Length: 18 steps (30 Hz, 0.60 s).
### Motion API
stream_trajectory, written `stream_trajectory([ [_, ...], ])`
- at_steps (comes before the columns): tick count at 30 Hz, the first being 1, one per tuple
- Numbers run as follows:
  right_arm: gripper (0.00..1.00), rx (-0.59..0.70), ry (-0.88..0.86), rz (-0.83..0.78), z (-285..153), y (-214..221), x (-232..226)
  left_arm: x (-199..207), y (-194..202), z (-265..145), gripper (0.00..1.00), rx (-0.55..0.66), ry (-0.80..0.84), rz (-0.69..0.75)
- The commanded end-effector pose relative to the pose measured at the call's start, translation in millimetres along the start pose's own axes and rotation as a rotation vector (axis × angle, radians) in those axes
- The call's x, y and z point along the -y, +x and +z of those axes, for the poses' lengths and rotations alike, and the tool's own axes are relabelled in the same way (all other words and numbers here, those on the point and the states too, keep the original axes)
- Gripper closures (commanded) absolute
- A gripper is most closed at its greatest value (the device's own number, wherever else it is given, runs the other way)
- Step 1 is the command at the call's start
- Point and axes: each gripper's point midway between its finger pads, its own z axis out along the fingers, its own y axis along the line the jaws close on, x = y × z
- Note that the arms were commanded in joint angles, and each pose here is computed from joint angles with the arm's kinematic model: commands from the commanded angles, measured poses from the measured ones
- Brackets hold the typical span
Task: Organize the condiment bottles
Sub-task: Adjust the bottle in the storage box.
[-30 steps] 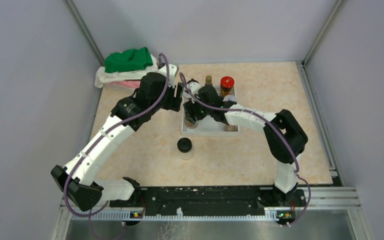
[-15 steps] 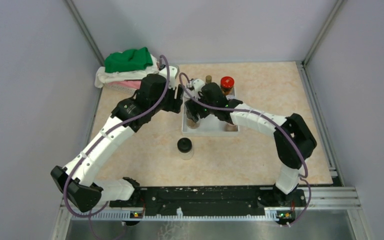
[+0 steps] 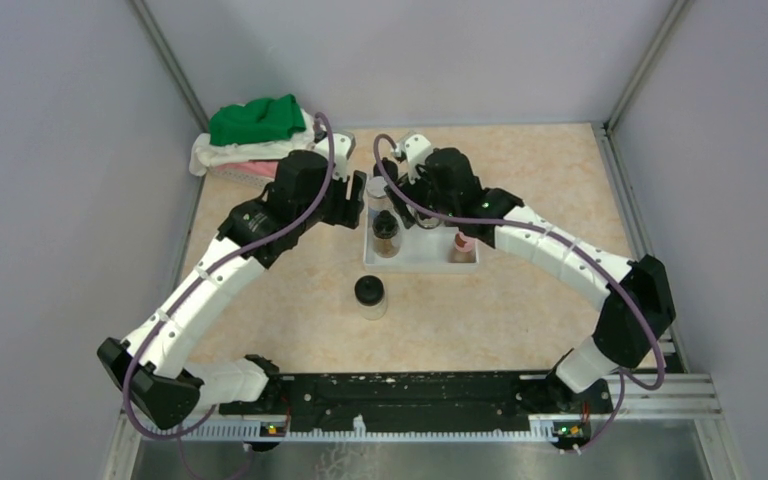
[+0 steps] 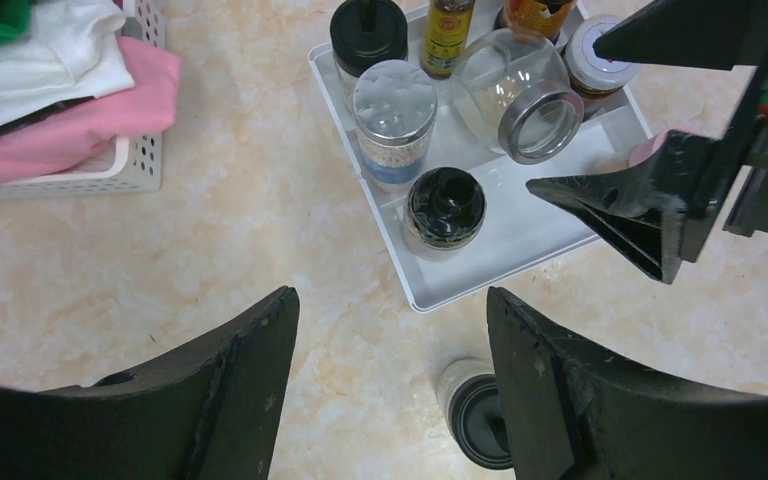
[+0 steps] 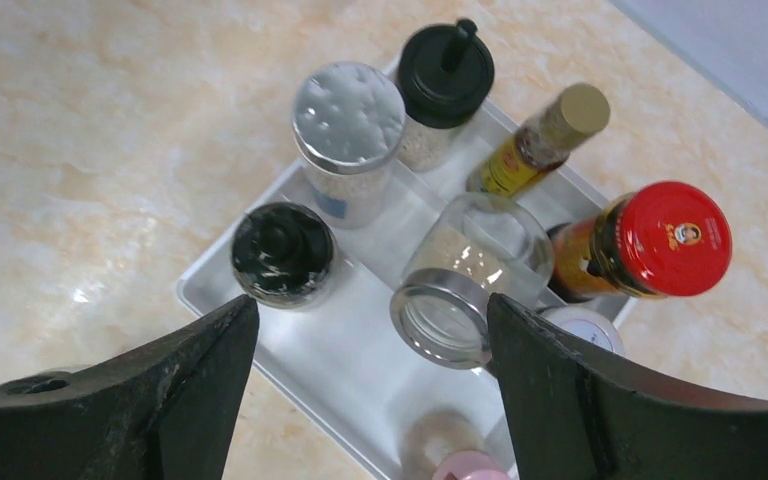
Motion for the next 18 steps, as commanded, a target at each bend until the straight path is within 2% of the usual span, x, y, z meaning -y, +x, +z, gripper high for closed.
stream_trajectory([
  [1,0.18,-0.114,0.085,-0.073,3.5,36.0,17.7,2.5,-11.5,-9.0,0.25,0.05,0.023,-0.027],
  [18,0.17,-0.209,0.128,-0.112,51.8,81.4,27.8,-0.1,-12.0,-11.3,0.25,0.048,0.012,-0.01],
])
